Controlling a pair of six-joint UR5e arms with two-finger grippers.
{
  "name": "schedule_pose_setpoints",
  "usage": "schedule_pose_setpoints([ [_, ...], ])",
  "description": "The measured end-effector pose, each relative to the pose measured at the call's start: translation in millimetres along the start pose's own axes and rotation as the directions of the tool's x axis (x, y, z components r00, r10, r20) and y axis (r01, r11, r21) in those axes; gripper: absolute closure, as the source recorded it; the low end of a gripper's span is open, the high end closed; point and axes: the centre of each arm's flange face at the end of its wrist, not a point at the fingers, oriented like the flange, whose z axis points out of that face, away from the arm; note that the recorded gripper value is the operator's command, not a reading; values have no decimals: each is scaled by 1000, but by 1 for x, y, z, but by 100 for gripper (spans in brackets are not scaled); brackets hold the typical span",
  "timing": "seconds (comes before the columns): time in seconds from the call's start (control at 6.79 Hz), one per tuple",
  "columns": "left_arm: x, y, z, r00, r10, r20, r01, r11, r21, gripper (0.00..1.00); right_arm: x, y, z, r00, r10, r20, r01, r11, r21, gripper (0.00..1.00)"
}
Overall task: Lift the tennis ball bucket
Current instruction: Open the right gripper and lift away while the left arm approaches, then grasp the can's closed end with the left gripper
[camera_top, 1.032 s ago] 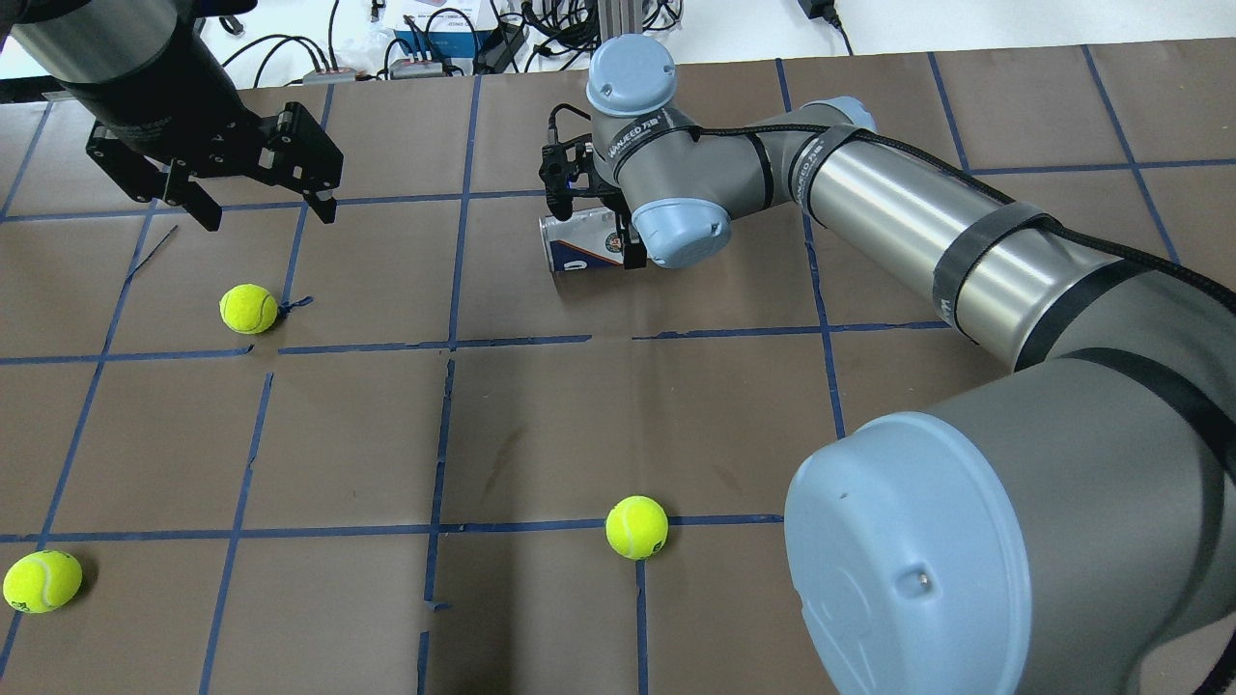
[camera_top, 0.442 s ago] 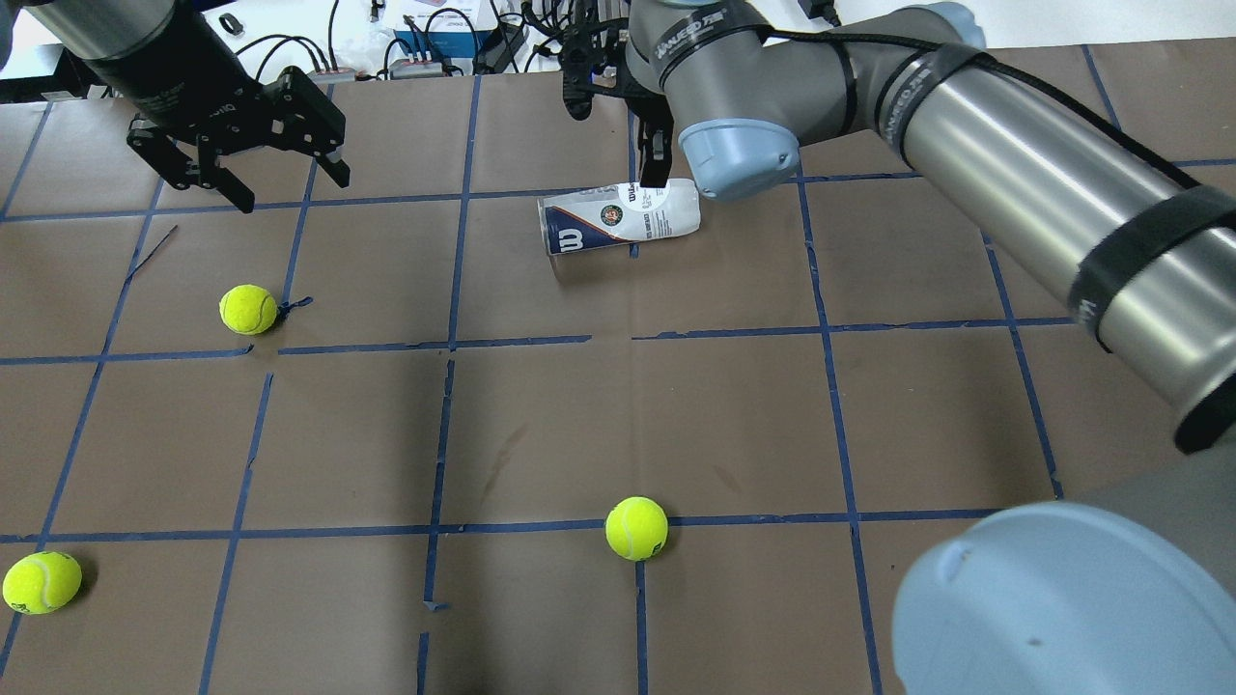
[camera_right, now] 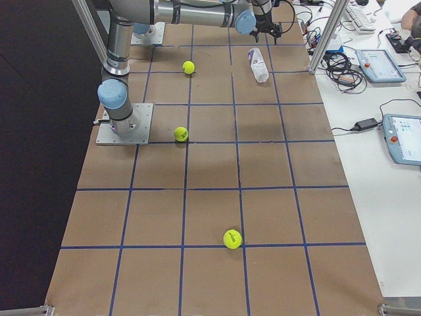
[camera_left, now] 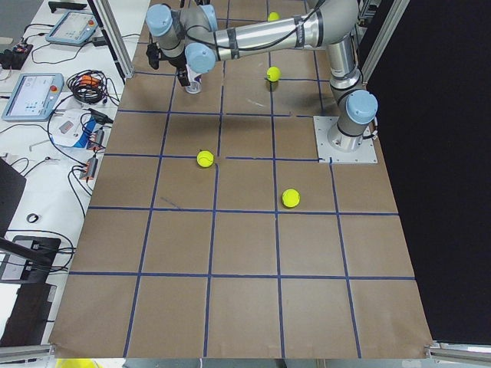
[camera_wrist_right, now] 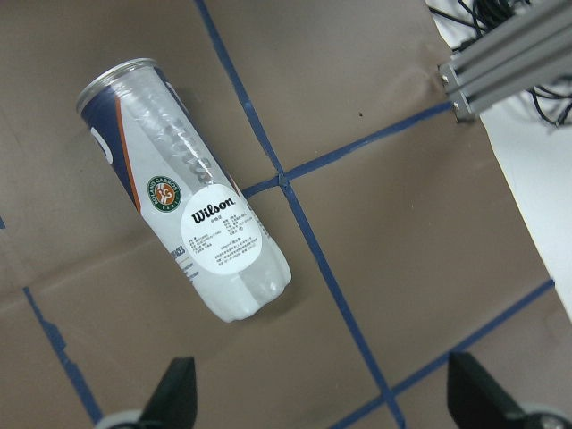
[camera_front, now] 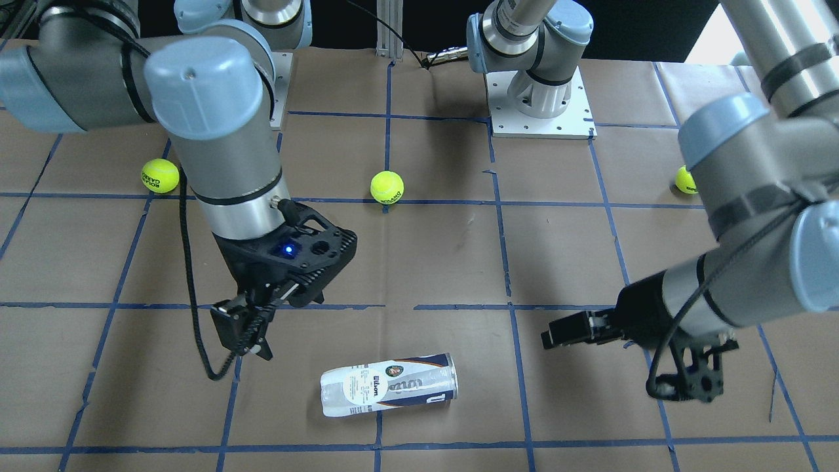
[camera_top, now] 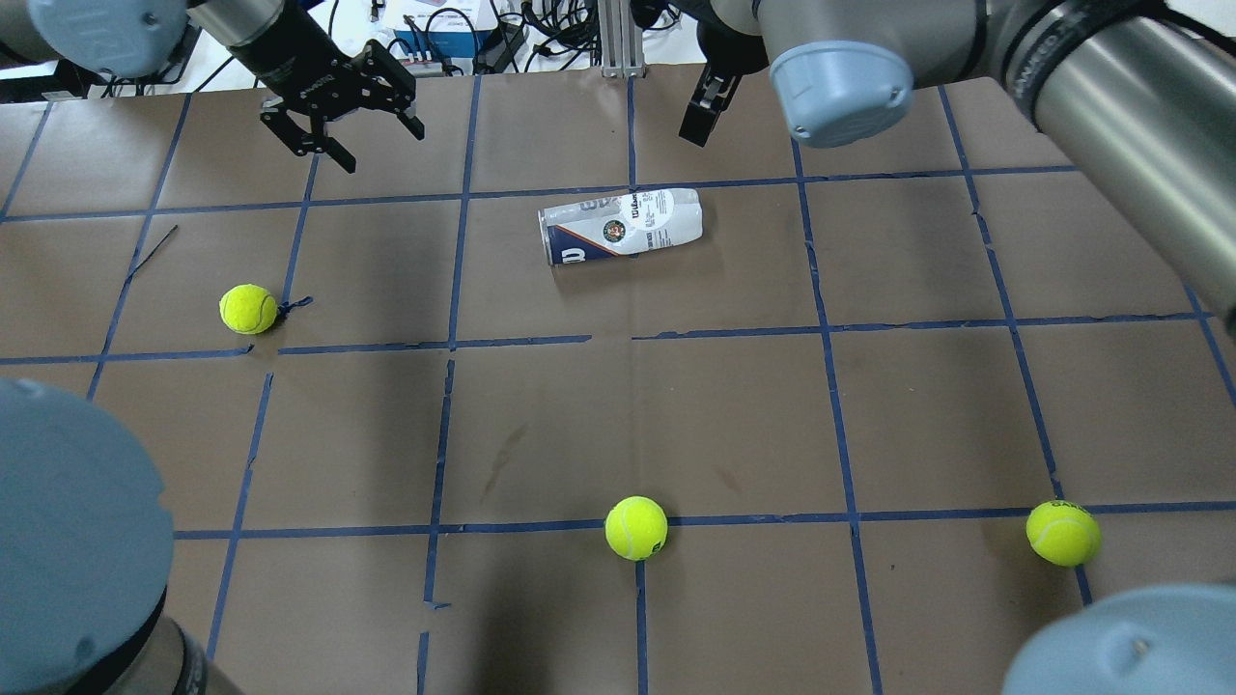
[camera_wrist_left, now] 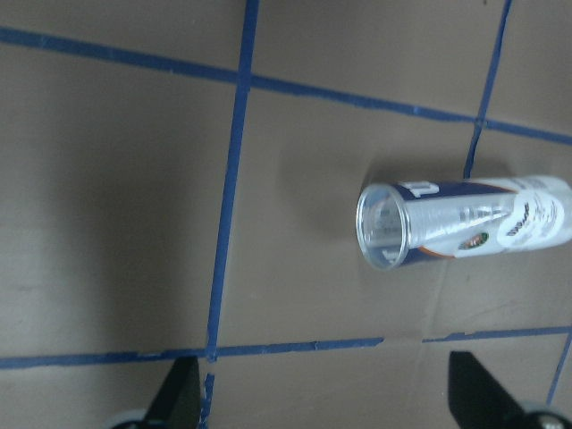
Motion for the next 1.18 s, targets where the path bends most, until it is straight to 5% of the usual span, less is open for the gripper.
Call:
schedule_pose_setpoints([
  [0.15,-1,-18,34,996,-1,-87,-1,1000,-22,4,7,25,-26,982,185,31,-183,981,-61,0],
  [0.29,-3,-26,70,983,-1,-184,-5,999,-31,4,11,52,-46,934,352,53,-342,929,-143,0],
  [0.59,13,-21,131,957,45,-286,-45,999,6,4,17,108,-72,812,581,64,-535,782,-320,0],
  [1.18,47,-3,184,933,59,-356,-74,997,-27,5,4,148,-63,655,755,-9,-682,587,-436,0],
])
